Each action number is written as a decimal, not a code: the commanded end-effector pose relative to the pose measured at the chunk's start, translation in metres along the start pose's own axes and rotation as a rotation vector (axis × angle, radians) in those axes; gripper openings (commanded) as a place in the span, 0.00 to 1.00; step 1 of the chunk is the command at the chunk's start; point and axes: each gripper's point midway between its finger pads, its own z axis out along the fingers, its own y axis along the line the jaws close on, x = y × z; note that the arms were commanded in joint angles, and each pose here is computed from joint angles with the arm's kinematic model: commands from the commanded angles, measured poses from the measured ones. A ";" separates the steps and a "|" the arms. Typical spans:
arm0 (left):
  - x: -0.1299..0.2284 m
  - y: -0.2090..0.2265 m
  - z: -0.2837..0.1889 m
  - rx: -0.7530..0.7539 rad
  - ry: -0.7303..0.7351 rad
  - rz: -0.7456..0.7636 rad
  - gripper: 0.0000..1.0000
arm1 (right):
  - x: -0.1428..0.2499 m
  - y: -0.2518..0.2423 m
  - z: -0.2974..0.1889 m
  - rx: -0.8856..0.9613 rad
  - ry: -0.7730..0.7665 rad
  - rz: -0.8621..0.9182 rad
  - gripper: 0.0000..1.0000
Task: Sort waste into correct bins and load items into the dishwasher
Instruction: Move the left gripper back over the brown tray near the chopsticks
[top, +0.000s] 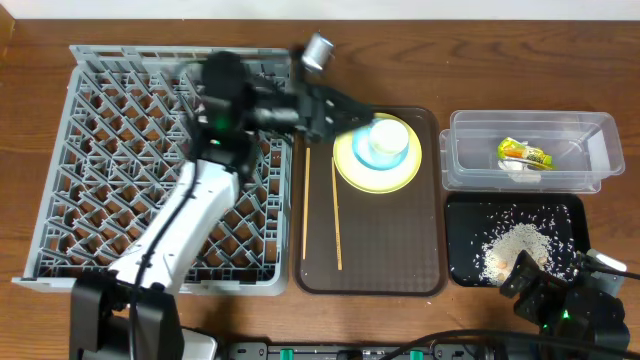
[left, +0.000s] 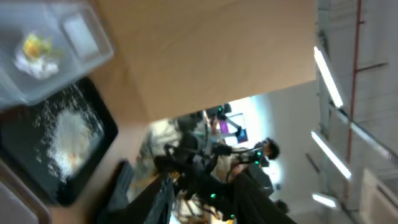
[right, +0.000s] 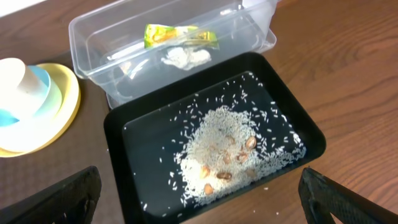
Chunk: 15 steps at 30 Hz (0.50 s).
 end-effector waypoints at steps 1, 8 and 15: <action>0.017 0.027 0.028 -0.094 0.000 0.151 0.34 | -0.002 -0.002 -0.001 0.010 -0.007 0.010 0.99; 0.087 0.146 0.051 -0.723 0.077 0.166 0.38 | -0.002 -0.002 -0.001 0.010 -0.007 0.010 0.99; 0.137 0.186 0.035 -1.168 0.150 0.287 0.86 | -0.002 -0.002 -0.001 0.010 -0.007 0.010 0.99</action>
